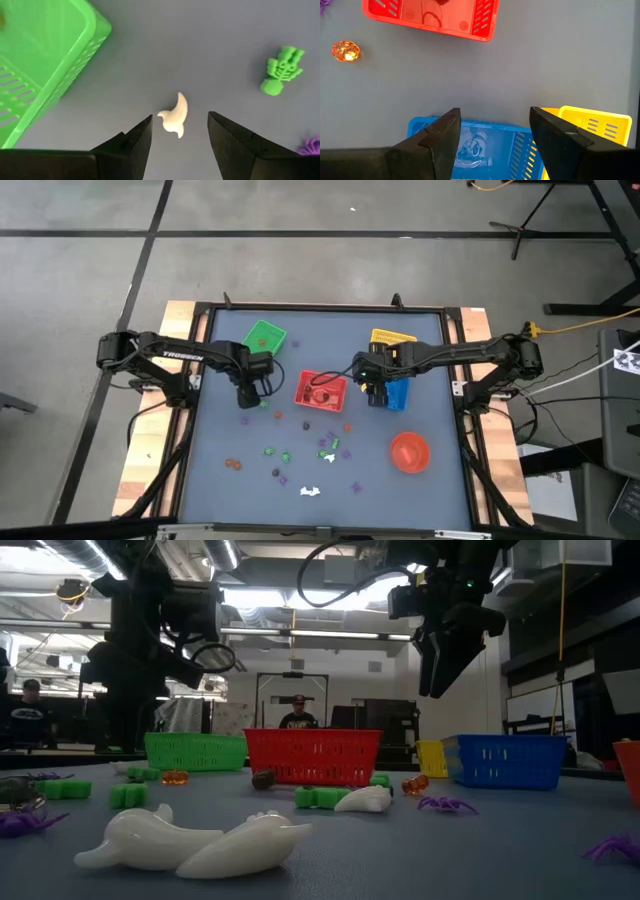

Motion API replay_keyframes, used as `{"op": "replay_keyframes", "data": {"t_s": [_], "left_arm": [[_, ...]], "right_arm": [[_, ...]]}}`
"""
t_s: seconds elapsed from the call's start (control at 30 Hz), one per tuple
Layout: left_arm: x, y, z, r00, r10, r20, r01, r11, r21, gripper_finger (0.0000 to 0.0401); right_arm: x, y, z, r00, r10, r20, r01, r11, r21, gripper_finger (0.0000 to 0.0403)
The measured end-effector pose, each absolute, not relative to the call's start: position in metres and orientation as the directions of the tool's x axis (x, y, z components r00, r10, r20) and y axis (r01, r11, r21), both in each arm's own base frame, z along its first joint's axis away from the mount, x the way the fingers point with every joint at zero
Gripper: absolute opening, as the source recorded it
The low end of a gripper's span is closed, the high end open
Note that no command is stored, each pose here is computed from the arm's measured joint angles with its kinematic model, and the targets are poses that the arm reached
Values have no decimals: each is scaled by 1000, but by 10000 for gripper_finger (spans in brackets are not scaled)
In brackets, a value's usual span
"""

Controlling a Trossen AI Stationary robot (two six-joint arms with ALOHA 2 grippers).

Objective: Sort Halloween decoration
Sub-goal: Put the white ghost toy into the yellow bin

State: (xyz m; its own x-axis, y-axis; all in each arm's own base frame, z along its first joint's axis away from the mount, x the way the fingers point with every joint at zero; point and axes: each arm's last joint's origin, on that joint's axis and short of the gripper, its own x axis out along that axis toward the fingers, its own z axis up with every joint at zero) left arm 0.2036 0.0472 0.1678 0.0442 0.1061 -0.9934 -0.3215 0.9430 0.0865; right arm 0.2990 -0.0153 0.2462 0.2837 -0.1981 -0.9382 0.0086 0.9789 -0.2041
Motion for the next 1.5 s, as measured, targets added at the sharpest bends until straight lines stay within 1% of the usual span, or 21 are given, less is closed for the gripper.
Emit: {"op": "replay_keyframes", "data": {"t_s": [0.27,0.47,0.57,0.73,0.93,1.03,1.3,1.5], "left_arm": [[191,51,150,8,86,-996,-435,897,74,174],[192,52,150,17,102,-995,-442,893,84,174],[193,52,145,49,110,-993,-444,893,77,174],[186,50,135,46,105,-993,-470,880,72,174],[185,50,133,41,104,-994,-479,875,72,172],[185,50,133,41,103,-994,-480,875,71,161],[185,50,133,41,93,-995,-487,871,61,117],[185,50,133,40,93,-995,-488,871,62,100]], "right_arm": [[299,-15,246,283,-198,-938,5,979,-205,237],[299,-15,246,284,-198,-938,5,979,-205,237],[299,-15,246,284,-198,-938,5,979,-205,237],[299,-15,246,283,-198,-938,5,979,-205,237],[299,-15,246,284,-198,-938,5,979,-205,237],[299,-15,246,288,-198,-937,6,979,-205,237],[299,-15,246,288,-198,-937,6,979,-205,237],[299,-15,246,288,-198,-937,6,979,-205,237]]}}
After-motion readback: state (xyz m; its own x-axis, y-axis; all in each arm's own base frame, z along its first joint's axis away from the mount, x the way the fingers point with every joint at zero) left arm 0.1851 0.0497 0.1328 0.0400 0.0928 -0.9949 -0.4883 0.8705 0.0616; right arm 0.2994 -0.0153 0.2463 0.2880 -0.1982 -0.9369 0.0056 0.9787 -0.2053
